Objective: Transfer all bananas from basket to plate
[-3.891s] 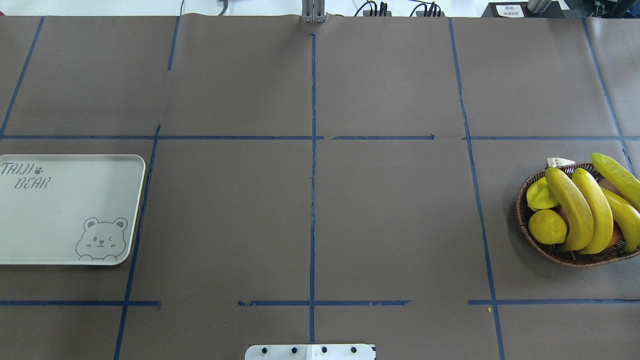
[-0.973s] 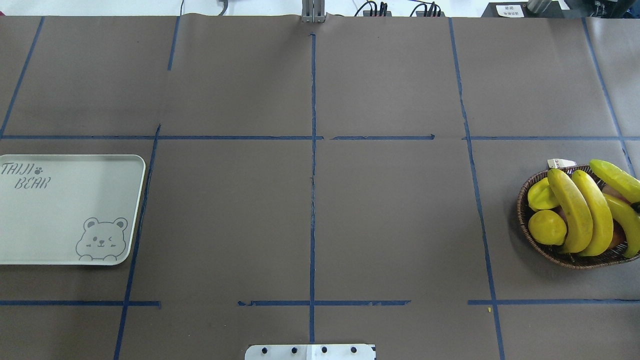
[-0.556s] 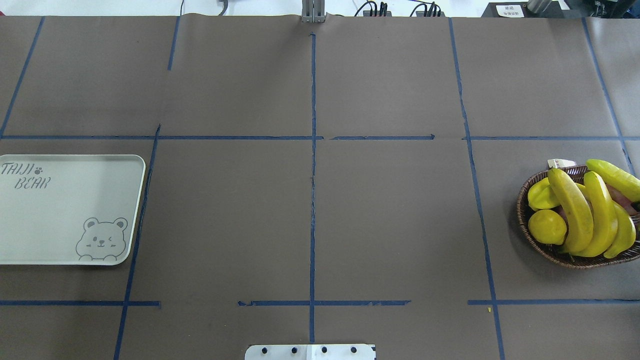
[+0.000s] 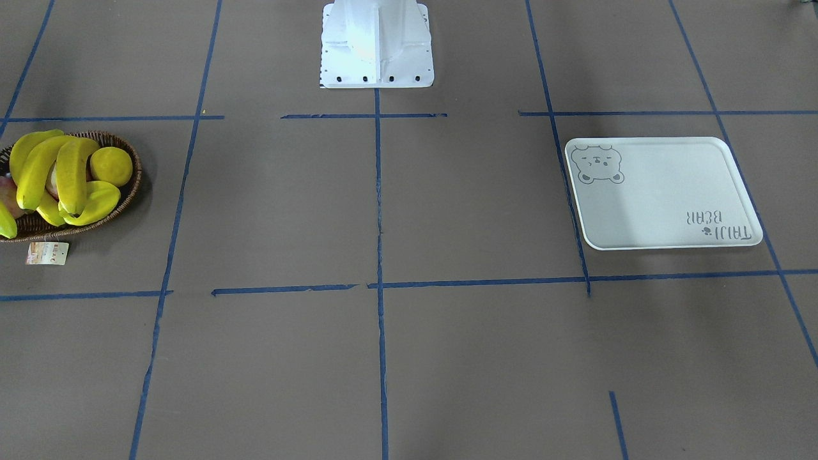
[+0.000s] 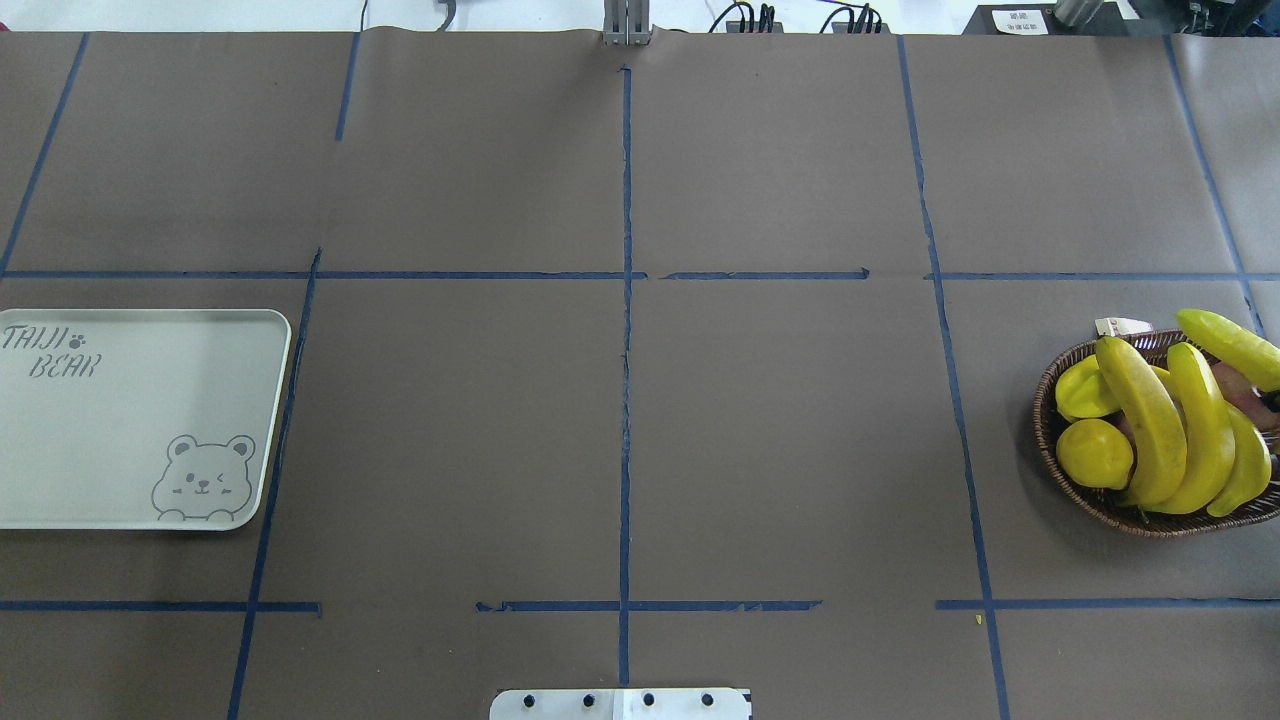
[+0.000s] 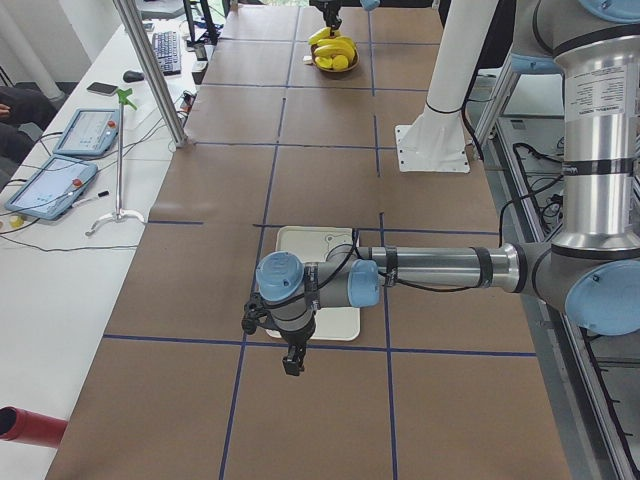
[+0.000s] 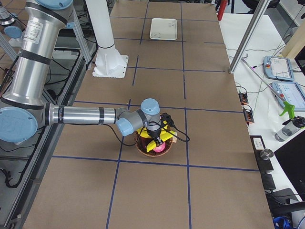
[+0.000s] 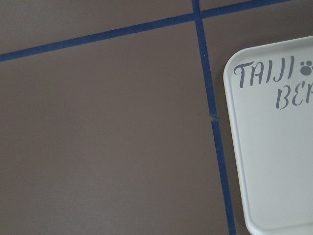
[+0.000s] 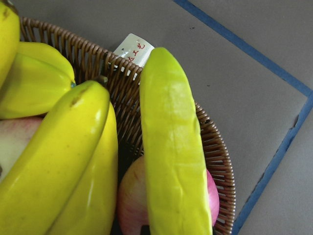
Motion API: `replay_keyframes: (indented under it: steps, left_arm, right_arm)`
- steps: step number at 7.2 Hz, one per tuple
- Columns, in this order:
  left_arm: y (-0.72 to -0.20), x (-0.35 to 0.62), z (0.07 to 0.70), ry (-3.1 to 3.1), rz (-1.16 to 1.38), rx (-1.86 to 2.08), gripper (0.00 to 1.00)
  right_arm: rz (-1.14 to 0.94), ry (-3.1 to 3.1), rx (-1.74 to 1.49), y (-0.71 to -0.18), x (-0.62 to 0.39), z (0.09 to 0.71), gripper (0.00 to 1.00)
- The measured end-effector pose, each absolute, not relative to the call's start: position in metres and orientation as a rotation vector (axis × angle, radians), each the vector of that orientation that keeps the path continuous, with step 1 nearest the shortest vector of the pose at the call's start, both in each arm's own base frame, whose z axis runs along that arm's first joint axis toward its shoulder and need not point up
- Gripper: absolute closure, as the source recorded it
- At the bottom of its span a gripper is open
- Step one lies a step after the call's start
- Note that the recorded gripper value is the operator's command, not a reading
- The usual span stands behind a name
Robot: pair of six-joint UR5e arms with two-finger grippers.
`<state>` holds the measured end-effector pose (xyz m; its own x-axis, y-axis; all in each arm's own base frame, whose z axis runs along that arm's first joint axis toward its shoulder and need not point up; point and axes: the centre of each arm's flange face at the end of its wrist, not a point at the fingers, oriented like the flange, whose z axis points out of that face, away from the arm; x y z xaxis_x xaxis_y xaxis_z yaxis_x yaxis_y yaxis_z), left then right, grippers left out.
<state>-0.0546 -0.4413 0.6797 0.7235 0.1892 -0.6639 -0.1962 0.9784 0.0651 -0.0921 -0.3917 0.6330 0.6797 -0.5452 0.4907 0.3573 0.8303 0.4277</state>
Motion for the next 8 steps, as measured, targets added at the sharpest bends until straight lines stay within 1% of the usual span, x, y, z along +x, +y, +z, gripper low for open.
replay_keyframes:
  steps: [4,6,8]
  left_arm:
    - [-0.445,-0.051,0.669,0.730,0.233,0.011,0.00]
    - [-0.458,-0.039,0.651,0.722,0.273,0.049,0.00]
    - [-0.491,-0.034,0.612,0.713,0.338,0.209,0.00]
  right_arm:
    - [-0.417,-0.696,0.360,-0.401,-0.033,0.621,0.99]
    - [-0.395,-0.745,0.360,-0.419,-0.029,0.573,0.98]
    - [-0.403,-0.836,0.332,-0.446,-0.045,0.506,0.96]
